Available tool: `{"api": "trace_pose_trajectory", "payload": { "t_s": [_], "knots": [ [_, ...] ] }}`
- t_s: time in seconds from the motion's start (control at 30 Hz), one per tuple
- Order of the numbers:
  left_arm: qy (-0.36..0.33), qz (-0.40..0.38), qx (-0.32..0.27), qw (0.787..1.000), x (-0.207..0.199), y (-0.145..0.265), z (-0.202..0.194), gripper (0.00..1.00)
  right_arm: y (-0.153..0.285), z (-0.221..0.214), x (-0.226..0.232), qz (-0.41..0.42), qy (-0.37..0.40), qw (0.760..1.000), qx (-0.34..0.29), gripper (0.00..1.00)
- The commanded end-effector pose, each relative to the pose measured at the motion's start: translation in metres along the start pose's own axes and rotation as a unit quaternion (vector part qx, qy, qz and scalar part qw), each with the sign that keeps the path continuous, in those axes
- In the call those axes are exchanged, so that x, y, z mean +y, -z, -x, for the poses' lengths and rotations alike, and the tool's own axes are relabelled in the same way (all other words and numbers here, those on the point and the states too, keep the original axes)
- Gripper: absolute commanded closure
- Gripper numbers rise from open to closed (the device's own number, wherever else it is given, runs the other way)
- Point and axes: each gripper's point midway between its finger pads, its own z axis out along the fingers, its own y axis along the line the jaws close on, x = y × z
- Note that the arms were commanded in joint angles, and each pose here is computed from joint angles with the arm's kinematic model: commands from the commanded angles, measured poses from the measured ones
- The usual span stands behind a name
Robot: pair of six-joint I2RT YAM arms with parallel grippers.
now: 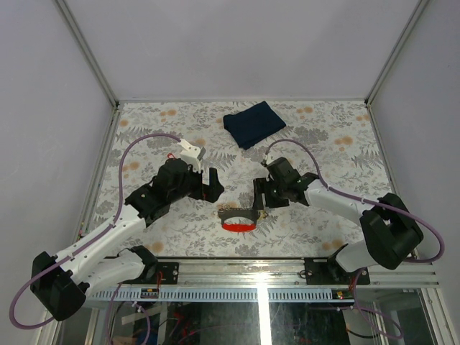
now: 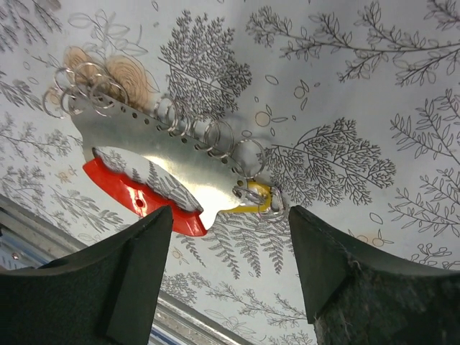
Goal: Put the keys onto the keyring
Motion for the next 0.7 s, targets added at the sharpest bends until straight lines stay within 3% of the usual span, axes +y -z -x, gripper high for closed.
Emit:
{"api": "trace_pose_trajectory", "payload": {
  "t_s": [0.0,0.33,0.67],
  "knots": [
    [-0.006,0.006,0.002,1.000,0.004,0.000,-0.001,0.00,0.009,0.036,0.014,0.016,-0.010,0.999,-0.048,0.29],
    [-0.008,0.002,0.000,1.000,0.003,0.002,0.000,0.00,-0.018,0.030,-0.006,-0.013,-0.112,0.993,-0.027,0.47],
    [-0.010,0.000,0.001,1.000,0.002,0.003,0.000,0.00,-0.034,0.014,-0.007,0.013,-0.152,0.988,0.009,0.50]
  ]
}}
